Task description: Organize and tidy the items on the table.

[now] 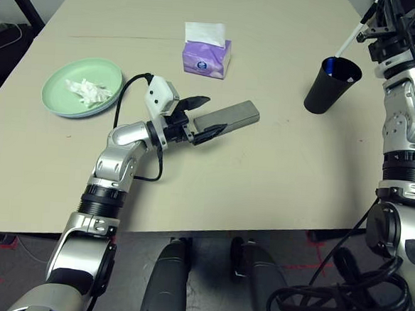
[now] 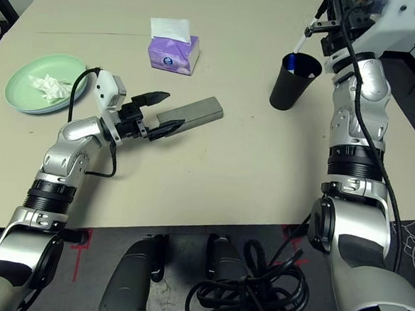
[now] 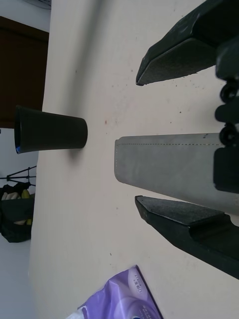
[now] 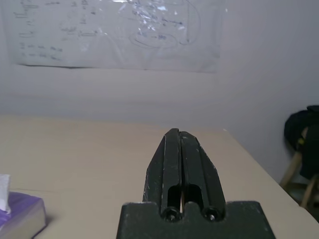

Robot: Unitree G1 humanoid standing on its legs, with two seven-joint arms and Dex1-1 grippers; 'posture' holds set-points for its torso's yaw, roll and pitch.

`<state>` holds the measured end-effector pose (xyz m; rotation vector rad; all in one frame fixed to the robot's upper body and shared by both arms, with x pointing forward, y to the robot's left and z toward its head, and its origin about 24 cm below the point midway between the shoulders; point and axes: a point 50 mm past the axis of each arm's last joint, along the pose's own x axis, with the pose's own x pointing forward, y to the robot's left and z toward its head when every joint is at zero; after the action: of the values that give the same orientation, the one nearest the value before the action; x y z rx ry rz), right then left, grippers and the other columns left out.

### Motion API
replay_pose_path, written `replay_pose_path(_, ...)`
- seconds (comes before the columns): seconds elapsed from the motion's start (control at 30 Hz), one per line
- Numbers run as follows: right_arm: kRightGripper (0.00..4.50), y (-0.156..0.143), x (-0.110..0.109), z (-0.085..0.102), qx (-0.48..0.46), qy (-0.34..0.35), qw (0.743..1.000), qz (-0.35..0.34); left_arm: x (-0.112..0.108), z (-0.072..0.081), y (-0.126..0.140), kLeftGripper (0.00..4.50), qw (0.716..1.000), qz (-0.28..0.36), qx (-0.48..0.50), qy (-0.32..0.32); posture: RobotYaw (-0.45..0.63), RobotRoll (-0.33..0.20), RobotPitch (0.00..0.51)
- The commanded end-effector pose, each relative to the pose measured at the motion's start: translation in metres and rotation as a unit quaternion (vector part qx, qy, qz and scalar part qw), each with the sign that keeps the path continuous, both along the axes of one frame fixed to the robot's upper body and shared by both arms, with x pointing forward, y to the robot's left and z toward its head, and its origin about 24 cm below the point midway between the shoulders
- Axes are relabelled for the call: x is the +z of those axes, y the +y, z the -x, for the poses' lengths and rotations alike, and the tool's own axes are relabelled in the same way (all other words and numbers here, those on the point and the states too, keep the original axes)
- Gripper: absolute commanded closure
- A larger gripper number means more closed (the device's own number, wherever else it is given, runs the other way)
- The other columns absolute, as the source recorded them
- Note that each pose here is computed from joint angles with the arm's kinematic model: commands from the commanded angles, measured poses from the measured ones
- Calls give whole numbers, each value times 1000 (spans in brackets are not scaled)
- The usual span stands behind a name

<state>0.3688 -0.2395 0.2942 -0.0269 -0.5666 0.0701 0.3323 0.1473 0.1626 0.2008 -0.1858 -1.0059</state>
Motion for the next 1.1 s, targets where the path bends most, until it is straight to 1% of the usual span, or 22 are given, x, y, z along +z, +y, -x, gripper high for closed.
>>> replay_pose_path(0.03, 4478, -2, 9, 1, -16, 10, 1000, -3, 0, 1, 0, 0, 1000, -10, -8, 3, 15, 0, 161)
replay_pose_path(0.17, 4478, -3, 9, -1, -24, 33, 999, -6, 4, -1, 1, 0, 1000, -12, -8, -4, 16, 0, 163)
replay_pose_path(0.4, 4478, -3, 4, -4, -27, 38, 999, 27, 16, -7, 2, 0, 1000, -8, -8, -20, 21, 0, 167)
replay_pose_path(0.67, 4478, -2, 1, -4, -31, 42, 996, 67, 16, -5, 2, 0, 1000, -9, -8, -21, 21, 0, 170)
replay_pose_path(0.77, 3784, -1, -2, -4, -25, 48, 996, 71, 16, -5, 2, 0, 1000, -10, -7, -20, 20, 0, 169)
replay_pose_path(0.83, 3068, 1, -4, -3, -18, 52, 996, 76, 16, -6, 3, 0, 1000, -10, -7, -20, 19, 0, 169)
replay_pose_path(0.87, 2615, 1, -5, -3, -17, 53, 996, 73, 16, -6, 3, 0, 1000, -11, -7, -19, 18, 0, 167)
replay_pose_path(0.9, 2295, 1, -5, -3, -17, 53, 996, 71, 16, -6, 3, 0, 1000, -11, -7, -19, 18, 0, 167)
replay_pose_path(0.93, 1827, 1, -6, -2, -18, 53, 996, 74, 16, -6, 3, 0, 1000, -11, -7, -19, 18, 0, 167)
replay_pose_path(1.0, 1041, 0, -6, -2, -19, 53, 996, 76, 16, -6, 2, 0, 1000, -11, -7, -18, 17, 0, 166)
replay_pose_path(1.1, 23, -2, -8, 0, -21, 55, 995, 75, 15, -6, 2, 0, 1000, -11, -7, -17, 17, 0, 166)
